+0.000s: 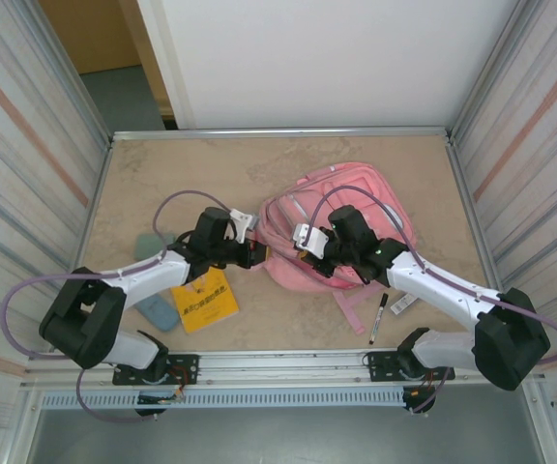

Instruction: Pack the student bag

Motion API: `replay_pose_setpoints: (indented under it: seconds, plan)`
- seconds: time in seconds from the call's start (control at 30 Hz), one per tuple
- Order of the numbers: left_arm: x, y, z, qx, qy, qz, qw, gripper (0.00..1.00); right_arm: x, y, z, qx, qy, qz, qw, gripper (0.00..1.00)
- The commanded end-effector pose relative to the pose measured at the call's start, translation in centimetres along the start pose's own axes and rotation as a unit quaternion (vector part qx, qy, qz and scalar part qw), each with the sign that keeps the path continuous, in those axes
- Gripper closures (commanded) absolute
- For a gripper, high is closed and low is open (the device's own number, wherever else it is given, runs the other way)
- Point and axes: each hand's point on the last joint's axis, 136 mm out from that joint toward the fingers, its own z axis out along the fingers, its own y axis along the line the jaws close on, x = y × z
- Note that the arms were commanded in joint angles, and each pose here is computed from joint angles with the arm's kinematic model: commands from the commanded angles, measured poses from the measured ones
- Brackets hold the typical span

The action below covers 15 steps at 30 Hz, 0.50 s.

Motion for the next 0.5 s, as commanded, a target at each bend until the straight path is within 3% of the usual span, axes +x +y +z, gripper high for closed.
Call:
replay_pose_setpoints:
  seconds: [0.0,0.17,0.47]
  plan:
    - [0.0,2.8,-0.9,-0.071,0.001,0.000,0.998,1.00,-2.1,-1.6,-1.3,0.031,-0.039,-0.016,0.999,1.00]
    - [-0.6,4.9,-1.2,-0.121,-0.005,0.001,0.993,1.00,-0.5,-2.3,-0.5,0.050,0.007,-0.031,0.998,1.00]
    - [-1.4,2.8,-3.0,-0.092,-0.036,-0.008,0.995,1.00,-1.7,-5.9,1.3,0.081,0.022,-0.095,0.992,1.00]
